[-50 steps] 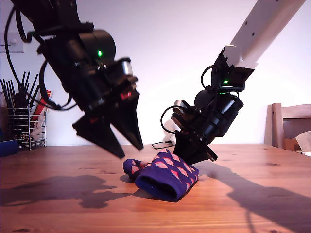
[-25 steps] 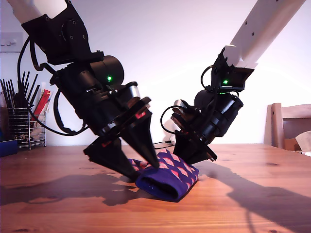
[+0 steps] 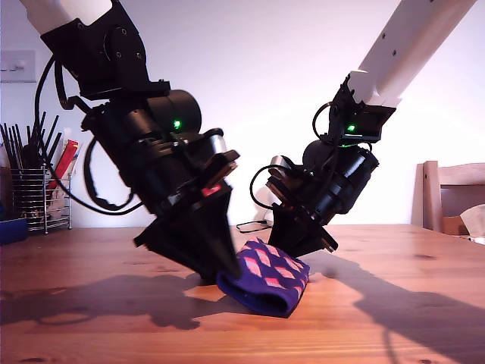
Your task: Fold the socks in front of you. After folding them, place them to the left side.
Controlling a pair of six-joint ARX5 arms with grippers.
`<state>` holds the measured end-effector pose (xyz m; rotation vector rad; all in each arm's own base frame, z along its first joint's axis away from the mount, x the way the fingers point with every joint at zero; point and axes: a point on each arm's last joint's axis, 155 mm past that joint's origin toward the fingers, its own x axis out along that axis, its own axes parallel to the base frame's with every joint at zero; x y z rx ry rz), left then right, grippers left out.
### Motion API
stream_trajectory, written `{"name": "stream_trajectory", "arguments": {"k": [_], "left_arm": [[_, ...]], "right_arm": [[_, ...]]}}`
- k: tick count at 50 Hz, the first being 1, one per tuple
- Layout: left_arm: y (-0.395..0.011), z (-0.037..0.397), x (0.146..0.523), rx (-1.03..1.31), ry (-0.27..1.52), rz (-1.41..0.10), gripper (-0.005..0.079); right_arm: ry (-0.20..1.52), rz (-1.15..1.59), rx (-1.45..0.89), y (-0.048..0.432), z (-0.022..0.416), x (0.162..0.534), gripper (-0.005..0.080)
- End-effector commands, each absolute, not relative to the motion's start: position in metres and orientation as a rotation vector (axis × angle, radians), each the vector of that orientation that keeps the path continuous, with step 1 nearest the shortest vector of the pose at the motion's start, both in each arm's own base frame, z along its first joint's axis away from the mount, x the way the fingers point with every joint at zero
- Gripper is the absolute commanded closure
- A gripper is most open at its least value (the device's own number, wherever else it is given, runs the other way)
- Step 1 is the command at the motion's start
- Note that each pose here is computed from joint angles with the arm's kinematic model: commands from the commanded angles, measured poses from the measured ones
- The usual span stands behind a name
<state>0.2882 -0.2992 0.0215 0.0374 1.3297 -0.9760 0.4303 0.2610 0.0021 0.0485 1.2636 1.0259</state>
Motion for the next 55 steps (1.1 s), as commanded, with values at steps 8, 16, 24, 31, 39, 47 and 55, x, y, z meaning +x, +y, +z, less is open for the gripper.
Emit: {"name": "stream_trajectory", "arguments": {"k": [8,16,24,31,39,47,55], "left_arm": [[-0.294,0.032,0.300,0.070,1.306,-0.988,0.0764],[-0.292,0.049,0.323,0.109,1.247,-0.964,0.0764],[-0.284,0.055,0.341,0.164,1.201,-0.918,0.0764],[-0.272,0.051,0.352,0.214,1.183,-0.870,0.0764],[-0.262,0.052,0.368,0.224,1.150,-0.824,0.0764],[-0.262,0.057,0.384,0.212,1.091,-0.814,0.0764],[-0.266,0.044,0.384,0.198,1.110,-0.829,0.0764]], "right_arm": [[1.424,0.987,-0.006,0.242,-0.049,0.401,0.0763],[1.437,0.975,-0.027,0.238,-0.051,0.400,0.0763],[1.449,0.992,-0.041,0.236,-0.051,0.394,0.0763],[1.457,0.998,-0.045,0.235,-0.051,0.392,0.0763],[1.475,1.007,-0.060,0.232,-0.052,0.387,0.0763],[1.484,1.020,-0.068,0.232,-0.052,0.383,0.0763],[1.489,1.028,-0.074,0.231,-0.051,0.380,0.0763]]}}
